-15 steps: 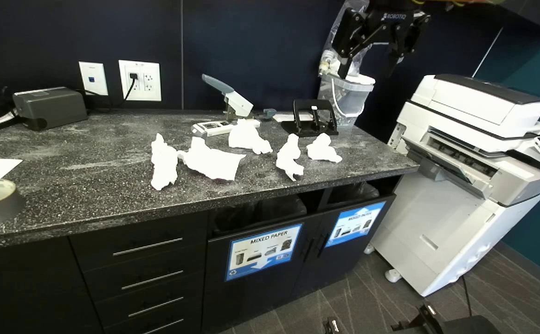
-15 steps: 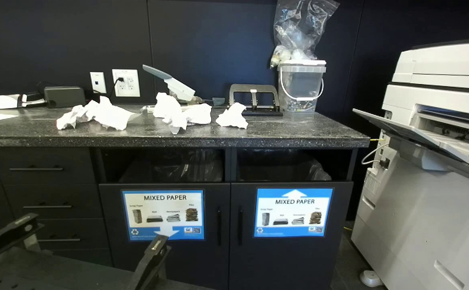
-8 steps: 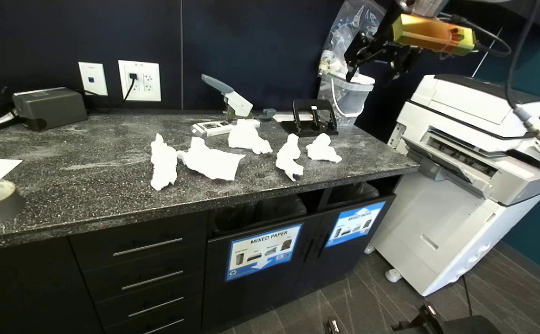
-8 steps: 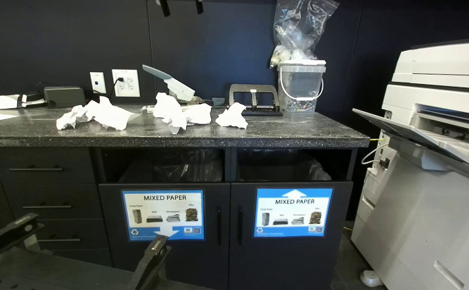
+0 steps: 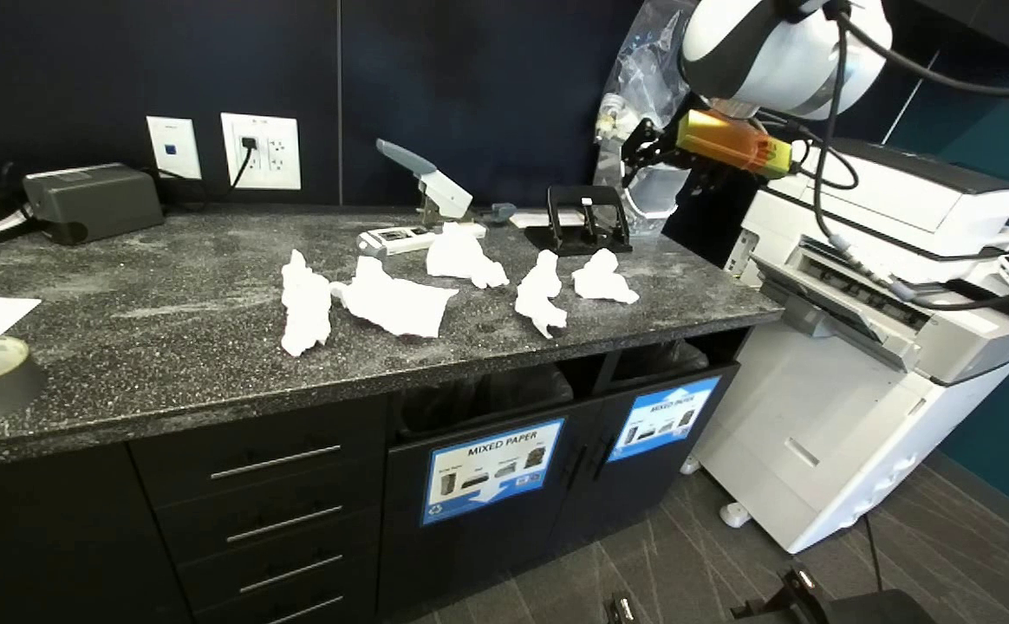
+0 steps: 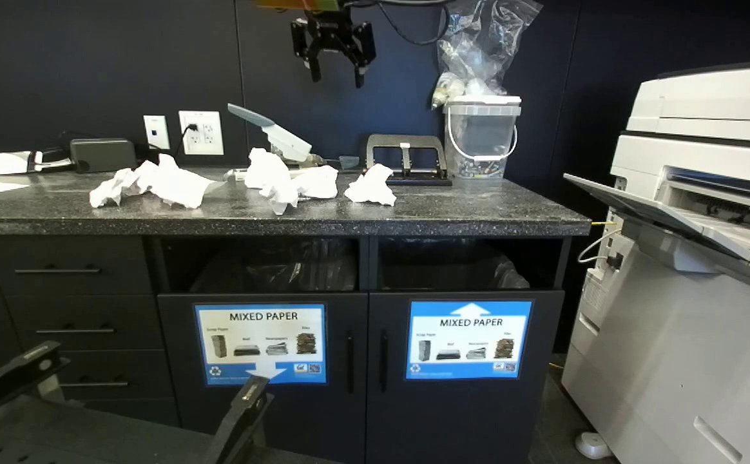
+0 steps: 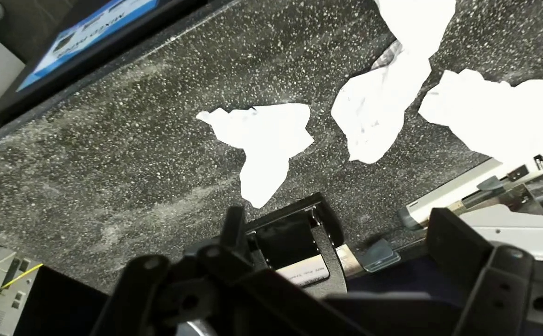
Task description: Put the tissues into the rubbish bin.
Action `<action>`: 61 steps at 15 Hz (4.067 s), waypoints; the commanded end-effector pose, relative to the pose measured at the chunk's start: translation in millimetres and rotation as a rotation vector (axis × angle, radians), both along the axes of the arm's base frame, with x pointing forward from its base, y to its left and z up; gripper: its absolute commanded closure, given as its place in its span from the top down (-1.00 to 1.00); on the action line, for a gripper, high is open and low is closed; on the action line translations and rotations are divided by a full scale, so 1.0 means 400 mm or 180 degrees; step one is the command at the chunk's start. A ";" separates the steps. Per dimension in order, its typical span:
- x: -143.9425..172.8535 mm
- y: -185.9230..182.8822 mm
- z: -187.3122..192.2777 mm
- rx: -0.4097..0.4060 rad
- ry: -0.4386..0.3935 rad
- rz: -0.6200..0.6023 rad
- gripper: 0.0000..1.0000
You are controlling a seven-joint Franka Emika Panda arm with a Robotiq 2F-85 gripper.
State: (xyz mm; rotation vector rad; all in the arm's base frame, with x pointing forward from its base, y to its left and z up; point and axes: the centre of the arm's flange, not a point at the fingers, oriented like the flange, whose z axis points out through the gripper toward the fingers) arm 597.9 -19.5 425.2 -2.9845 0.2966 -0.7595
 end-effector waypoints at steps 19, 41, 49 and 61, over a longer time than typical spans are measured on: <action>0.437 -0.113 -0.413 0.0194 0.0244 -0.0225 1.00; 0.402 -0.107 -0.474 -0.0208 0.1039 -0.0218 -0.97; 0.171 -0.112 -0.423 -0.0529 0.1557 -0.0276 -0.91; -0.233 -0.081 -0.495 -0.0167 0.1641 0.0262 -0.94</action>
